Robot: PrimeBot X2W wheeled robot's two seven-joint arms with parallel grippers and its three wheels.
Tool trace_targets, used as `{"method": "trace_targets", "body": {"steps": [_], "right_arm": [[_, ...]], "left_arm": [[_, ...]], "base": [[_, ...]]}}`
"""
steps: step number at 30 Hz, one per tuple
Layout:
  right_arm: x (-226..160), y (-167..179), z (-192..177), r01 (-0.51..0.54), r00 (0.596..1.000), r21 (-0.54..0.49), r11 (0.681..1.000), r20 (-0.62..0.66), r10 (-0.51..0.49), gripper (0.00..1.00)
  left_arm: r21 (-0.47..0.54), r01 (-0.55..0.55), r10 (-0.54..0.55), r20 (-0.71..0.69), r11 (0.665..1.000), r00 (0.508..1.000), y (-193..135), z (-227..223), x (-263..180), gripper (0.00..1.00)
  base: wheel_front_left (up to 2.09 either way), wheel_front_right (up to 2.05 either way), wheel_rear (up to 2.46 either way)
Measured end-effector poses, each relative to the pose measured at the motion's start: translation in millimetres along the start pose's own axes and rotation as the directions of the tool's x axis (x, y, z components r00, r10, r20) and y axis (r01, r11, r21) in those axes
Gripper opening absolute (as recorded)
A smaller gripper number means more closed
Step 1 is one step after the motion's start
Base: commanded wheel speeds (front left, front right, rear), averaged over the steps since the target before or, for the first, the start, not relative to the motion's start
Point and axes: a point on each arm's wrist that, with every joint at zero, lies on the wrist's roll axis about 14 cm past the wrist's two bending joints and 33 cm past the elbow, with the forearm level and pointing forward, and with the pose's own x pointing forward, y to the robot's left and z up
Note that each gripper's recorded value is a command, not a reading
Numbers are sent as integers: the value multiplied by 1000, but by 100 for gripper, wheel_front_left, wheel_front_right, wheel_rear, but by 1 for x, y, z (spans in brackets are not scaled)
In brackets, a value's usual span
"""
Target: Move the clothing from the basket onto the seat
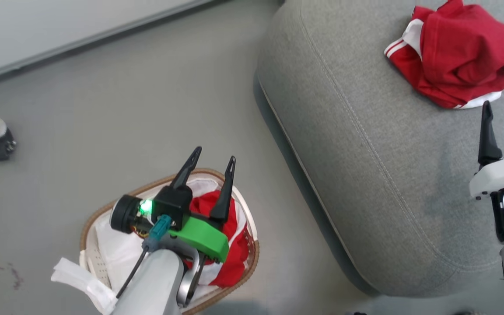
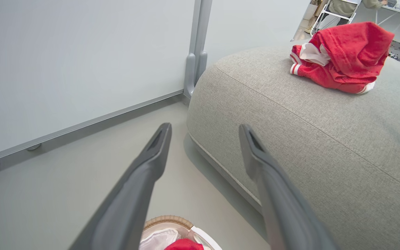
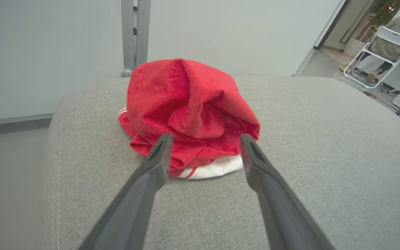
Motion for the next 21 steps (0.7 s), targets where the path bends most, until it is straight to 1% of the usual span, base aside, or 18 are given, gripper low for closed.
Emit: {"method": "trace_targets", "body": {"steps": [3, 5, 8, 11, 16, 21], "right_arm": [[-5, 15, 17, -39, 998, 30, 999, 58, 37, 100], [-9, 32, 28, -85, 992, 53, 995, 96, 80, 100], [-13, 56, 41, -146, 981, 87, 985, 140, 133, 100], [-17, 81, 49, -205, 969, 122, 971, 168, 184, 100], [-26, 120, 59, -299, 943, 158, 941, 202, 265, 100], [-37, 154, 63, -383, 913, 166, 909, 216, 345, 100]], "left_arm": [[4, -26, 26, 12, 1000, 1000, -1, 8, -11, 100], [14, -50, 50, 24, 999, 998, 1, 15, -18, 100], [20, -109, 108, 40, 994, 993, 11, 22, -32, 100], [21, -186, 184, 50, 982, 982, 27, 27, -48, 100], [20, -316, 314, 77, 948, 946, 56, 38, -77, 100], [15, -449, 445, 102, 893, 890, 85, 46, -111, 100]], "base": [[0, 0, 0], [0, 0, 0], [0, 0, 0], [0, 0, 0], [0, 0, 0], [0, 0, 0]]}}
